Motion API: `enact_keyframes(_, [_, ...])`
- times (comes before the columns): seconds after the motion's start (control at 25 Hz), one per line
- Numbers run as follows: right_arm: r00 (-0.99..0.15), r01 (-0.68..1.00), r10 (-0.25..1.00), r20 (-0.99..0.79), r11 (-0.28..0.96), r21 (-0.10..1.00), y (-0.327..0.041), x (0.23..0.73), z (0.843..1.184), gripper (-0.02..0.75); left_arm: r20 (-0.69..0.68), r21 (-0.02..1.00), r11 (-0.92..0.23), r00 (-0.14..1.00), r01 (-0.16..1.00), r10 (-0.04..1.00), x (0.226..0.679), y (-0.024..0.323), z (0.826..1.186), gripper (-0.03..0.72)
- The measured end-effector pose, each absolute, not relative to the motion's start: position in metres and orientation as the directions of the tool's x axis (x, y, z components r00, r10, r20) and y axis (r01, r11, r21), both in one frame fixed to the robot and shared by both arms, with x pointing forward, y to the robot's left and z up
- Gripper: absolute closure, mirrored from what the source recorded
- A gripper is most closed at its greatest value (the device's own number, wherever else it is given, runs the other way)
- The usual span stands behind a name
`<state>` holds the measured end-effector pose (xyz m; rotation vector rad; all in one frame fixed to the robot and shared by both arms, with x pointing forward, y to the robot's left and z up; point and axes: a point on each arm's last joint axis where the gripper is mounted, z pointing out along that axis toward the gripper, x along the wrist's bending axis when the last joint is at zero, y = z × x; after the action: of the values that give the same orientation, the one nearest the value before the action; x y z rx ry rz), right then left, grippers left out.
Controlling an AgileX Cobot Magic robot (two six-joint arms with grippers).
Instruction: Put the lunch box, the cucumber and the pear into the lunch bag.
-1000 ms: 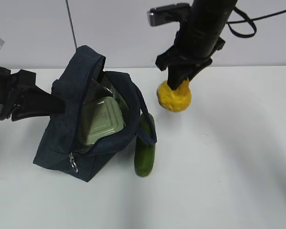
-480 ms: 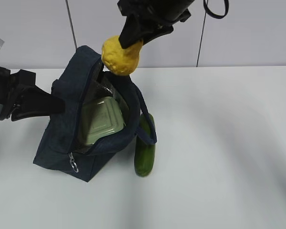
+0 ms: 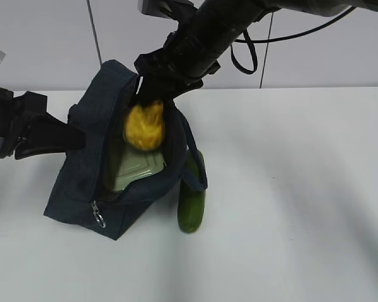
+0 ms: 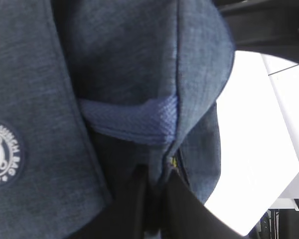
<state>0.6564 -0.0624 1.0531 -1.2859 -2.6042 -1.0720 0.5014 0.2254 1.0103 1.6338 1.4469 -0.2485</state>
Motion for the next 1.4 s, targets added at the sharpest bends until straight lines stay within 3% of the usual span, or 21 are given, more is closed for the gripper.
enact_keyframes(0.12, [-0.660, 0.702, 0.673, 0.334, 0.394, 0.593, -0.059, 0.658, 1.058, 0.250, -0.667, 0.485, 0.102, 0.292, 0.869, 0.685, 0.501, 0.225, 1.010, 0.686])
enact_keyframes(0.2, [-0.667, 0.692, 0.667, 0.332, 0.390, 0.607, -0.059, 0.658, 1.063, 0.230, -0.666, 0.485, 0.102, 0.292, 0.868, 0.686, 0.501, 0.225, 1.010, 0.686])
enact_keyframes(0.44, [-0.675, 0.667, 0.703, 0.224, 0.452, 0.593, -0.067, 0.658, 1.086, 0.222, -0.666, 0.486, 0.103, 0.291, 0.868, 0.687, 0.502, 0.226, 1.010, 0.686])
enact_keyframes(0.6, [-0.605, 0.701, 0.793, 0.065, 0.492, 0.517, -0.089, 0.653, 1.102, 0.222, -0.665, 0.486, 0.102, 0.291, 0.868, 0.688, 0.502, 0.226, 1.010, 0.686])
enact_keyframes(0.8, [-0.548, 0.740, 0.836, -0.004, 0.487, 0.464, -0.101, 0.651, 1.104, 0.222, -0.640, 0.499, 0.094, 0.293, 0.862, 0.711, 0.503, 0.228, 1.009, 0.687])
enact_keyframes(1.2, [-0.481, 0.830, 0.876, 0.029, 0.444, 0.338, -0.092, 0.673, 1.041, 0.223, -0.547, 0.519, 0.032, 0.304, 0.854, 0.780, 0.503, 0.235, 1.003, 0.687])
enact_keyframes(1.4, [-0.445, 0.859, 0.894, 0.043, 0.413, 0.302, -0.090, 0.676, 1.024, 0.223, -0.511, 0.502, 0.030, 0.268, 0.864, 0.817, 0.503, 0.240, 0.999, 0.687])
